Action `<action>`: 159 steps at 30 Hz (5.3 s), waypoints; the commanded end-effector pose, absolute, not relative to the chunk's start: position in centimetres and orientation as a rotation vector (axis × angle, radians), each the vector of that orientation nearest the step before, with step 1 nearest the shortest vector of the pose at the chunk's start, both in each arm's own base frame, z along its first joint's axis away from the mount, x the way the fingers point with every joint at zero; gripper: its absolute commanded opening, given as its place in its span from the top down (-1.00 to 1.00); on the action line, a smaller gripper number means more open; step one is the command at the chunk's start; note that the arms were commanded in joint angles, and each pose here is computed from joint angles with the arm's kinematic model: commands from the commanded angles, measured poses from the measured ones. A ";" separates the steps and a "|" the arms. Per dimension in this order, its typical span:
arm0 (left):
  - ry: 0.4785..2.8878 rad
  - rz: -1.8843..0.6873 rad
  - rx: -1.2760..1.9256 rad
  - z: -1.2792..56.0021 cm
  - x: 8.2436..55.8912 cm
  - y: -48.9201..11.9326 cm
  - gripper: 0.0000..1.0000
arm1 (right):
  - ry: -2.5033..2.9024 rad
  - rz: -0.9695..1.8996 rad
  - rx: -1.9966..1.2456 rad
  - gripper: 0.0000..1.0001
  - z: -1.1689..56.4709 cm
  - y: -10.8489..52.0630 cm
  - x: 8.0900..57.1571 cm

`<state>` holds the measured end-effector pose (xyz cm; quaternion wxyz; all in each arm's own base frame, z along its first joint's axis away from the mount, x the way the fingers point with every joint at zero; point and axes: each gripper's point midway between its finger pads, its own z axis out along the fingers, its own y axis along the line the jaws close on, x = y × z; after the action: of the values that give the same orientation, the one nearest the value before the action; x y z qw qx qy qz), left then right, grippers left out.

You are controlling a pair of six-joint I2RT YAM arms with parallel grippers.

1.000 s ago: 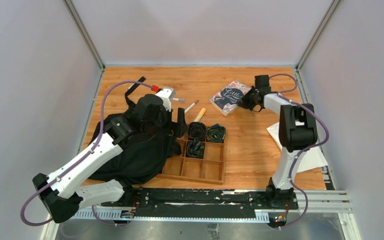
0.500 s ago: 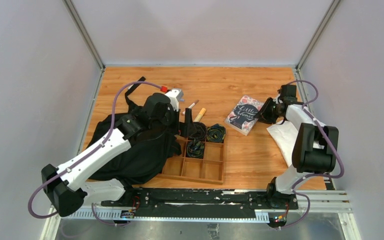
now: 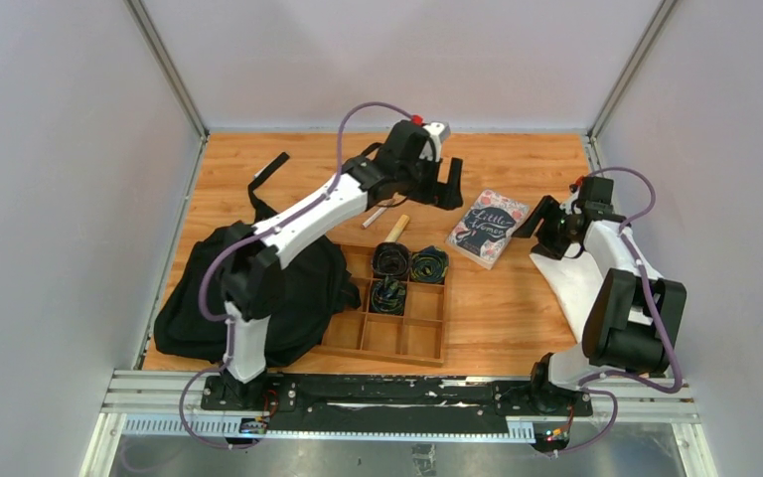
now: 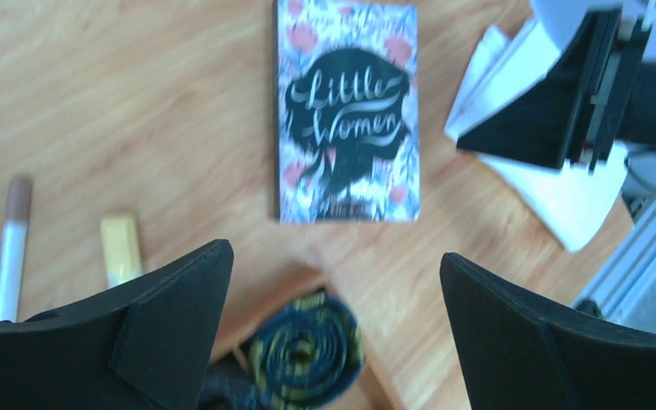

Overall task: Pack the student bag
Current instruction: Pick up the book from the center of the board.

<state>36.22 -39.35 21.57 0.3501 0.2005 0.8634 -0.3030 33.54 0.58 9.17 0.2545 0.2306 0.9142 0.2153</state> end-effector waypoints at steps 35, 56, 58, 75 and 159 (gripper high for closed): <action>2.429 -1.163 0.509 4.9 40.8 -51.2 -0.80 | 2.420 0.920 0.796 -0.38 3.4 2.7 37.8; 2.337 -1.277 0.522 10.1 40.1 -51.6 -0.82 | 2.346 0.982 0.703 1.00 6.7 3.7 37.4; 2.321 -1.277 0.523 11.1 40.2 -51.4 -0.82 | 2.332 0.962 0.675 1.00 7.9 3.5 37.2; 2.302 -1.416 0.539 16.5 39.5 -48.2 -0.88 | 2.211 0.924 0.406 1.00 16.9 4.5 34.1; 1.487 -1.876 -0.167 43.0 35.6 -42.8 -0.57 | 1.277 1.580 0.328 1.00 35.7 12.7 30.5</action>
<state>37.47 -45.65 36.60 0.3214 -0.1104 0.6299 -0.6984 31.49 12.55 33.03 0.4873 0.1784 0.5570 0.6484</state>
